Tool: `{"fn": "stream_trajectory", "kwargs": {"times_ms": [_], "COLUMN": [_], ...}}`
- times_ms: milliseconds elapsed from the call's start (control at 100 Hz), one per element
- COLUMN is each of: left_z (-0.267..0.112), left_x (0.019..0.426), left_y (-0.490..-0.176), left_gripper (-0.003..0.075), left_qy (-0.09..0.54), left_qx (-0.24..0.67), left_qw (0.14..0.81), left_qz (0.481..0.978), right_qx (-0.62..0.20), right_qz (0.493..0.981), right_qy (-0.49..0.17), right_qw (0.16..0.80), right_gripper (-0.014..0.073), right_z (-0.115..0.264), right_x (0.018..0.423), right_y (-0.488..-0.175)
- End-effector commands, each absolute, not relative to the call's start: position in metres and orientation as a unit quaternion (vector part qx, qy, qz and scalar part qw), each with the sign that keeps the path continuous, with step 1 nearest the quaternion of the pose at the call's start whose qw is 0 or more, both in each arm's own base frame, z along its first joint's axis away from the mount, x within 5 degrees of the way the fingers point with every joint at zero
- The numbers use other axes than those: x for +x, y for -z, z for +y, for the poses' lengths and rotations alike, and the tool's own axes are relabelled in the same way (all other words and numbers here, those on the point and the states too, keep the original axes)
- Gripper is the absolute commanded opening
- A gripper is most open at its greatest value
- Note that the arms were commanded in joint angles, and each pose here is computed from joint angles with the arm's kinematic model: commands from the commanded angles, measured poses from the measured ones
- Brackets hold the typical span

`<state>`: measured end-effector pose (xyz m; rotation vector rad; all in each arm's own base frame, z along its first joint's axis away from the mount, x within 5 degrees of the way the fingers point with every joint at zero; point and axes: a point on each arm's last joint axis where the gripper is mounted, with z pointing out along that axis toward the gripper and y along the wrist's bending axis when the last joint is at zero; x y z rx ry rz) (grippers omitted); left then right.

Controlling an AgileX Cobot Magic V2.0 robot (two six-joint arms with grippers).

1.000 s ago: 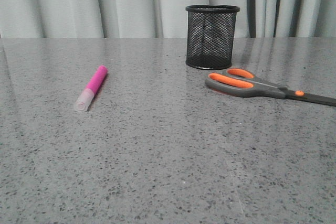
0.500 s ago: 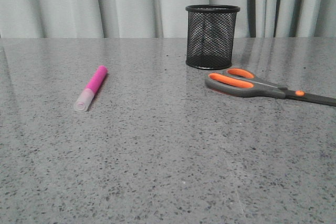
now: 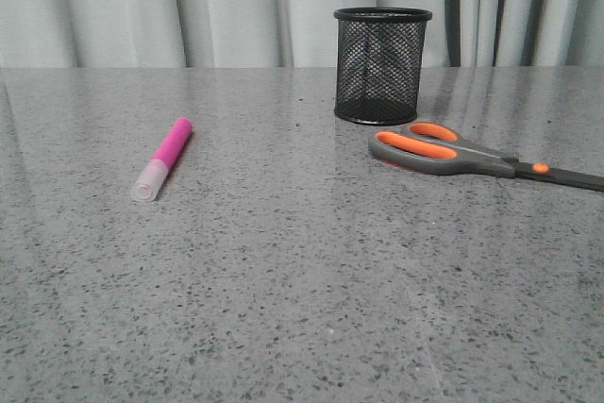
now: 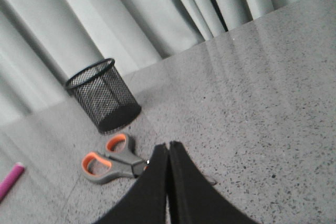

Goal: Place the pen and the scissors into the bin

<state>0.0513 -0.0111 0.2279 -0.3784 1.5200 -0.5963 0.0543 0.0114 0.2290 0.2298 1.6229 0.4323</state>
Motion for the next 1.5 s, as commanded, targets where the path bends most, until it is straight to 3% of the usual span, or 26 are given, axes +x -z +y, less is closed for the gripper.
{"fn": "stream_trajectory", "kwargs": {"times_ms": [0,230,470,540,630,710,760,820,900,1490], "left_z": [-0.012,-0.019,-0.027,-0.029,-0.033,-0.038,-0.040,-0.043,-0.046,-0.069], "left_x": [0.048,0.072,0.100,0.105,0.112,0.116,0.119,0.123,0.128,0.183], "left_y": [-0.266,-0.317,-0.339,-0.340,-0.339,-0.339,-0.339,-0.339,-0.339,-0.321], "left_gripper": [-0.0020,-0.0019,-0.0018,-0.0016,0.0024,0.0146,0.0248,0.0372,0.0456,0.0408], "left_qy": [0.238,0.134,0.147,0.154,0.172,0.196,0.210,0.226,0.247,0.290], "left_qx": [-0.125,0.005,0.036,0.045,0.062,0.070,0.072,0.072,0.076,0.176], "left_qw": [0.691,0.596,0.513,0.508,0.503,0.500,0.497,0.494,0.490,0.425], "left_qz": [0.672,0.792,0.845,0.846,0.845,0.841,0.839,0.837,0.832,0.839], "right_qx": [0.081,0.029,-0.006,-0.014,-0.017,-0.017,-0.017,-0.018,-0.020,-0.018], "right_qz": [0.726,0.819,0.854,0.857,0.858,0.858,0.858,0.858,0.859,0.854], "right_qy": [-0.164,-0.120,-0.109,-0.110,-0.115,-0.116,-0.116,-0.115,-0.114,-0.113], "right_qw": [0.662,0.560,0.508,0.503,0.500,0.500,0.500,0.500,0.499,0.508], "right_gripper": [-0.0056,-0.0057,-0.0041,0.0035,0.0238,0.0434,0.0486,0.0486,0.0484,0.0484], "right_z": [0.011,0.016,0.019,0.021,0.022,0.022,0.022,0.022,0.022,0.022], "right_x": [0.060,0.099,0.129,0.132,0.134,0.134,0.134,0.134,0.134,0.135], "right_y": [-0.259,-0.303,-0.328,-0.330,-0.332,-0.333,-0.333,-0.333,-0.332,-0.334]}}
